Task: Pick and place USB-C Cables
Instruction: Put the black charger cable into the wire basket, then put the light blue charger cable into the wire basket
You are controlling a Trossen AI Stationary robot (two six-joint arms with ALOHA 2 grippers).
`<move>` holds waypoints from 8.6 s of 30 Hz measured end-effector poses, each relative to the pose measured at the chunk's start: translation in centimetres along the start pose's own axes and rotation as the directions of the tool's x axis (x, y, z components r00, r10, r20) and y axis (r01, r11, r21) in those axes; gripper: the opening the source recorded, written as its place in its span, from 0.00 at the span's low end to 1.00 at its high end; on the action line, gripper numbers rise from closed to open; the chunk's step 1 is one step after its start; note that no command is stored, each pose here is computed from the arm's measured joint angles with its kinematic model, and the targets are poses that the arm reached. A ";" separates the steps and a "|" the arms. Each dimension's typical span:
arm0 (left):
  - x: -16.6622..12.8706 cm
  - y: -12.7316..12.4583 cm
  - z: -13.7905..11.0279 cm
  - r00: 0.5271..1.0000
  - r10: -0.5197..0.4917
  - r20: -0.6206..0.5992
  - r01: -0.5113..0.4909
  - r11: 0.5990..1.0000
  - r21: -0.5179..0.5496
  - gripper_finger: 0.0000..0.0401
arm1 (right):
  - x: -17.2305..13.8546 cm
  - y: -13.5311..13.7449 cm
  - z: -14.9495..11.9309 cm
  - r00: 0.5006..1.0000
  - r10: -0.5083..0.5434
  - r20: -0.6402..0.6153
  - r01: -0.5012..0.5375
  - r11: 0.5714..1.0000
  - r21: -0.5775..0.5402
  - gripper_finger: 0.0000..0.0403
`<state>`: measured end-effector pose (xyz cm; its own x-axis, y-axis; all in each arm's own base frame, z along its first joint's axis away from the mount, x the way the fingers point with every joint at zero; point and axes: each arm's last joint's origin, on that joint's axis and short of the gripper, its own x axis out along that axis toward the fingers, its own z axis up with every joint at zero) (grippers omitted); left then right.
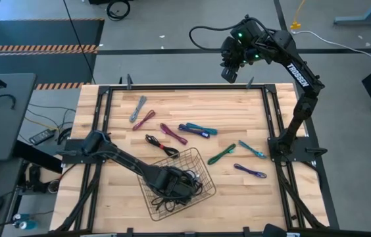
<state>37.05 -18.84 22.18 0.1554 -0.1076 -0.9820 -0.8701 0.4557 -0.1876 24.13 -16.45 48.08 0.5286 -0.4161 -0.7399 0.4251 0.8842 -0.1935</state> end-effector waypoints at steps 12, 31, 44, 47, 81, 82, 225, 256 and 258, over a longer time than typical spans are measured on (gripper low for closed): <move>2.3 -0.5 0.3 0.999 0.019 -0.031 -0.017 0.999 0.046 0.04 | 0.0 0.0 0.0 1.000 0.000 0.002 0.000 1.000 -0.001 0.27; 2.7 -0.6 1.2 1.000 0.021 -0.021 -0.018 0.993 0.113 0.09 | 0.0 0.0 0.0 1.000 0.000 0.002 0.000 1.000 0.000 0.27; 0.8 -1.2 2.1 0.999 -0.044 -0.015 0.045 0.989 0.142 0.37 | 0.0 0.0 0.0 1.000 0.000 0.002 0.000 1.000 -0.001 0.27; -0.9 -1.4 2.4 0.998 -0.065 -0.004 0.065 0.988 0.140 0.37 | 0.0 0.0 0.0 1.000 0.000 0.001 0.000 1.000 -0.001 0.27; -29.3 10.5 4.6 0.362 -0.070 0.930 -0.301 0.935 0.187 0.36 | 0.0 -1.3 -1.2 0.996 0.010 -0.085 -0.001 0.994 0.112 0.27; -30.0 11.3 4.8 0.354 -0.068 0.933 -0.317 0.930 0.188 0.36 | 0.0 -1.4 -1.5 0.993 0.014 -0.114 0.001 0.991 0.135 0.27; -35.9 21.2 5.0 0.568 -0.317 0.759 -0.116 0.883 0.455 0.36 | 6.9 24.4 -4.4 0.620 0.756 -0.208 -0.770 0.638 0.022 0.04; -35.8 21.1 5.0 0.587 -0.340 0.735 -0.097 0.871 0.481 0.36 | 19.6 35.3 -8.9 0.729 0.553 -0.403 -0.666 0.707 -0.236 0.04; -35.8 21.1 5.0 0.588 -0.340 0.734 -0.097 0.871 0.481 0.36 | 20.0 35.5 -8.9 0.749 0.538 -0.387 -0.649 0.715 -0.261 0.04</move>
<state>15.40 -0.98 53.30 0.7304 0.4309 -0.5300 -0.5485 0.8324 -0.0792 43.23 8.48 20.67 0.3407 0.2462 -0.9074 -0.2310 0.9574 0.1731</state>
